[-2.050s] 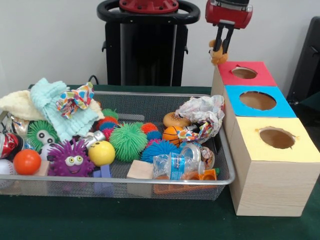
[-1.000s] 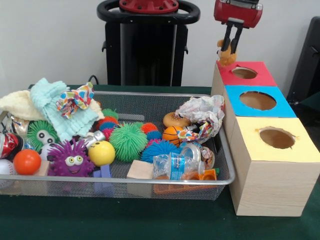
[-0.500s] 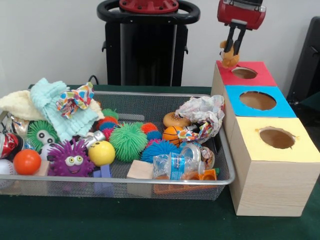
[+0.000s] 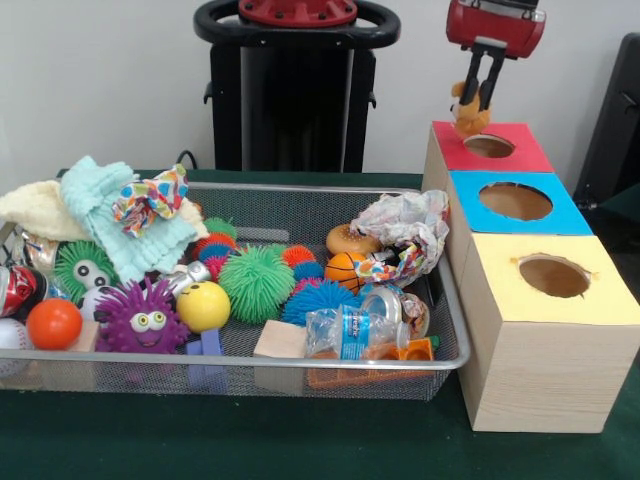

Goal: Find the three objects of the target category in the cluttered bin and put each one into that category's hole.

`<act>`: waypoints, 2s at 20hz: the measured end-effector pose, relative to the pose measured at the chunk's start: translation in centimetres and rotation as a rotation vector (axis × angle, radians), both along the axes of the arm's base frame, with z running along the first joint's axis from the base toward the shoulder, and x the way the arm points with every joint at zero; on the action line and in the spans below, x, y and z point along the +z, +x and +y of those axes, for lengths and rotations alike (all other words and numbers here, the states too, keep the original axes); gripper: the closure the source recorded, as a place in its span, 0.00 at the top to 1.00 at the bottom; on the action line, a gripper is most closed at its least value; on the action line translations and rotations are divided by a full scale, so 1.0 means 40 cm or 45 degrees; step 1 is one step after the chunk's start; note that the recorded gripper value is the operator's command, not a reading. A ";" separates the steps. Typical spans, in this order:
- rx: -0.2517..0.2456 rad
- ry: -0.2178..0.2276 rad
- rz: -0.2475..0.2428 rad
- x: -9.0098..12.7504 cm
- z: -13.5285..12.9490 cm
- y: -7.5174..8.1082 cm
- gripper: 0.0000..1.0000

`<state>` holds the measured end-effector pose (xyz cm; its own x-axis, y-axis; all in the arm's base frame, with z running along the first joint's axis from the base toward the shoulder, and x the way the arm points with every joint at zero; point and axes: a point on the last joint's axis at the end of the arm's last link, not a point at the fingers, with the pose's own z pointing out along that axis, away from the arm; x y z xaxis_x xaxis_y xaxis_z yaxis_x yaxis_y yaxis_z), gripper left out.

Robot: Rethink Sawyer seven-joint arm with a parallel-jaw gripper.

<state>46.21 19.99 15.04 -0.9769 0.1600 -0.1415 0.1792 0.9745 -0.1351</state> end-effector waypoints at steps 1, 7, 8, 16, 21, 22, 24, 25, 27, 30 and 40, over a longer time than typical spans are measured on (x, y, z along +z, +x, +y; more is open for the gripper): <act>-0.003 0.001 -0.007 0.004 0.004 0.004 0.00; -0.025 0.004 -0.019 0.013 0.006 0.010 0.00; -0.029 0.006 -0.021 0.014 0.008 0.010 0.00; -0.051 0.024 -0.031 0.021 0.027 0.015 0.00; -0.086 0.044 -0.035 0.024 0.030 0.026 0.00; -0.094 0.048 -0.035 0.024 0.029 0.029 0.00; -0.119 0.065 -0.035 0.024 0.028 0.039 0.00; -0.129 0.072 -0.035 0.023 0.027 0.044 0.00; -0.142 0.084 -0.035 0.021 0.027 0.052 0.00; -0.152 0.101 -0.046 0.017 0.027 0.064 0.00; -0.134 0.117 -0.153 0.009 0.041 0.089 0.00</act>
